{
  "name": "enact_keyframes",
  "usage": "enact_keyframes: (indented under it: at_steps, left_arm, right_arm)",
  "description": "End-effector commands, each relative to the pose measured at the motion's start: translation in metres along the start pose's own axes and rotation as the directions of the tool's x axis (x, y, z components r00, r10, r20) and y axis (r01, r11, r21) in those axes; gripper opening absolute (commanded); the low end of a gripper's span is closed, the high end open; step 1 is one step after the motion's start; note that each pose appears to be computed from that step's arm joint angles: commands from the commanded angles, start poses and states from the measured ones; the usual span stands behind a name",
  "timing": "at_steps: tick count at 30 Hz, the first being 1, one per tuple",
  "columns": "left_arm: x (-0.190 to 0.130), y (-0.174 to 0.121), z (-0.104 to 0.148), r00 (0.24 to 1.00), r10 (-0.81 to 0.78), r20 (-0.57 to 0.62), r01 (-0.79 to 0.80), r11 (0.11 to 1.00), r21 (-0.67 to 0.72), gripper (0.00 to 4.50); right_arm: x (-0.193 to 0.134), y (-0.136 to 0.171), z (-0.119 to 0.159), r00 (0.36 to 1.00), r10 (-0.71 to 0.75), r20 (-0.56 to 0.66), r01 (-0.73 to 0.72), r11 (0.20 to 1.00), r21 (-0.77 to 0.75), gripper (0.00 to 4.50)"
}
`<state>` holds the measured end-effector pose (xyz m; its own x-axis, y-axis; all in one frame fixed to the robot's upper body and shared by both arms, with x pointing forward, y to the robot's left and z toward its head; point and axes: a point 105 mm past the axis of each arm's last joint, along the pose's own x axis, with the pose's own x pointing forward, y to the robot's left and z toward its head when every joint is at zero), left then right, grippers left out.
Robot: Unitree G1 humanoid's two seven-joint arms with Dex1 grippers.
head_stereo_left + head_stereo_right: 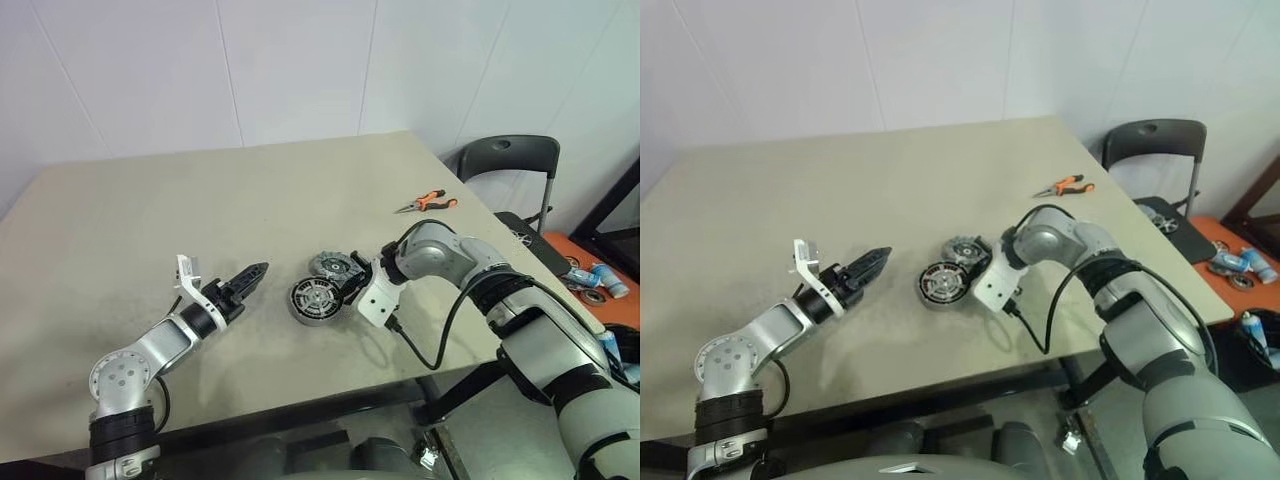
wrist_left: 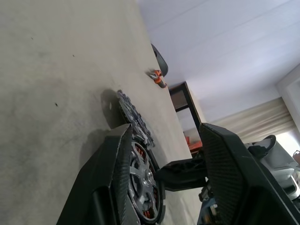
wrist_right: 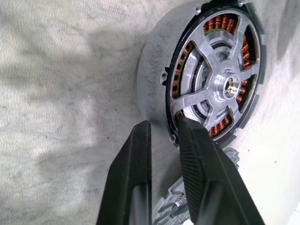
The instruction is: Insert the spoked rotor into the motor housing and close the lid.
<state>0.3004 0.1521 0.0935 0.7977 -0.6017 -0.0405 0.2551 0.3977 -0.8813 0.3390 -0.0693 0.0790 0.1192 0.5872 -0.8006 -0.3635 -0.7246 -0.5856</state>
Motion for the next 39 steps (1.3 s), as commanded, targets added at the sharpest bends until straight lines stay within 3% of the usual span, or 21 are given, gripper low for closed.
enact_keyframes:
  at_steps: [1,5,12,20,25,35,39]
  left_arm:
    - [0.001,-0.008,0.004,1.0,-0.024,0.019,0.023,0.999,0.022,2.44]
    - [0.002,-0.008,0.003,1.0,-0.025,0.019,0.024,0.999,0.021,2.44]
    - [0.005,-0.008,0.004,0.999,-0.029,0.022,0.029,0.999,0.019,2.44]
    - [0.008,-0.006,0.003,0.999,-0.03,0.019,0.03,0.999,0.013,2.44]
    - [0.013,-0.006,0.002,0.999,-0.036,0.009,0.036,0.999,0.013,2.44]
    - [0.009,-0.005,0.002,0.999,-0.029,0.017,0.029,0.999,0.017,2.44]
    - [0.006,-0.004,-0.001,0.999,-0.024,0.022,0.024,1.0,0.013,2.44]
  right_arm:
    - [-0.006,-0.006,-0.004,1.0,0.021,-0.021,-0.021,1.0,-0.021,0.72]
    - [-0.007,-0.016,-0.007,0.999,-0.01,-0.04,0.01,1.0,-0.009,0.08]
    - [-0.011,-0.031,-0.011,0.998,-0.029,-0.057,0.03,0.999,0.028,0.08]
    - [-0.033,-0.022,0.0,0.993,0.103,0.062,-0.118,0.929,0.351,0.08]
    - [-0.029,-0.03,0.004,0.993,0.086,0.083,-0.113,0.892,0.439,0.08]
    - [-0.005,-0.03,-0.004,0.998,0.056,-0.005,-0.049,0.914,0.402,0.08]
    - [-0.002,-0.028,-0.003,0.998,0.068,0.009,-0.066,0.909,0.412,1.46]
